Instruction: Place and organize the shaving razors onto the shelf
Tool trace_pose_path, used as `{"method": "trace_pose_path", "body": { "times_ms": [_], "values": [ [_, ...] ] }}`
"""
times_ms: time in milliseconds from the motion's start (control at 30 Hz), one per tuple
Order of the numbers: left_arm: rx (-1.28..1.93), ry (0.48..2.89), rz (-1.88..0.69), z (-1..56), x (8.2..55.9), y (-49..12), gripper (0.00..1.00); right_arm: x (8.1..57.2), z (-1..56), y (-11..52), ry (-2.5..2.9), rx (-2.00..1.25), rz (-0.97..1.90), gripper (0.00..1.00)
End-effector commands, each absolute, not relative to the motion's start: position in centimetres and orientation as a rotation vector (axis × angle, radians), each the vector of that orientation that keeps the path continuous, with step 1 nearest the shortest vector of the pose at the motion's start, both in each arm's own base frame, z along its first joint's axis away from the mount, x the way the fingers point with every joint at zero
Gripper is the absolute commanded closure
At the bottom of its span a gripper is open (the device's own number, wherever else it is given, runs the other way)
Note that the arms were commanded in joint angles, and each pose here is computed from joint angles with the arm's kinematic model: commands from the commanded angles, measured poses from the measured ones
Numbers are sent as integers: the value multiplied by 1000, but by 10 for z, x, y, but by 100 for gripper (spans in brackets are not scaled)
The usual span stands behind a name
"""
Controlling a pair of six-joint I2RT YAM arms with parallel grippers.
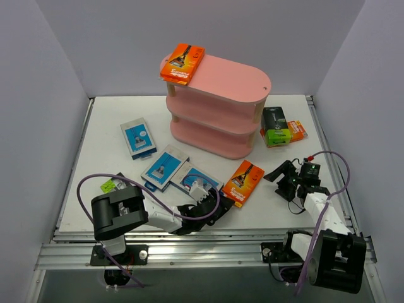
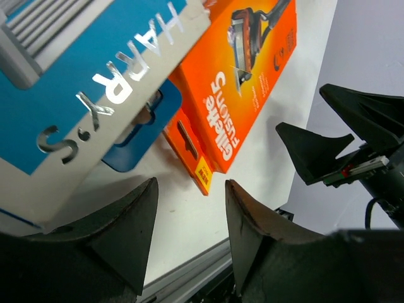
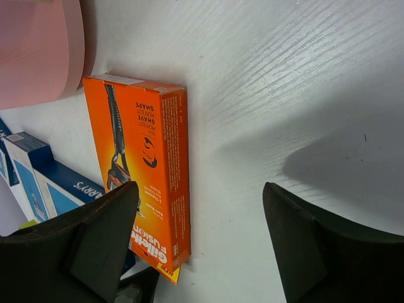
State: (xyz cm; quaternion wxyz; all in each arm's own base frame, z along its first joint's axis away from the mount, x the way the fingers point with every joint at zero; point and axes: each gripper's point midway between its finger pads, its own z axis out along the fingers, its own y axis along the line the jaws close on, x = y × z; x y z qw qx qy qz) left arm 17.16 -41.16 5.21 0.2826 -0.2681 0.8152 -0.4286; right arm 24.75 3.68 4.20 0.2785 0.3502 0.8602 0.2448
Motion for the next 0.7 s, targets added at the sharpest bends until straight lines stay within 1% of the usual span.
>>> {"method": "trace_pose_path", "body": {
  "times_ms": [0,367,667],
  "values": [
    [-759,2096,-1225,68,186,-424,45,256,52,36,2299,890,678,25],
    [-736,2075,-1205,65,200,-427,53,255,48,32,2312,889,674,25],
    [-749,2077,-1200,64,202,-428,55,254,45,30,2322,890,672,25]
  ]
}}
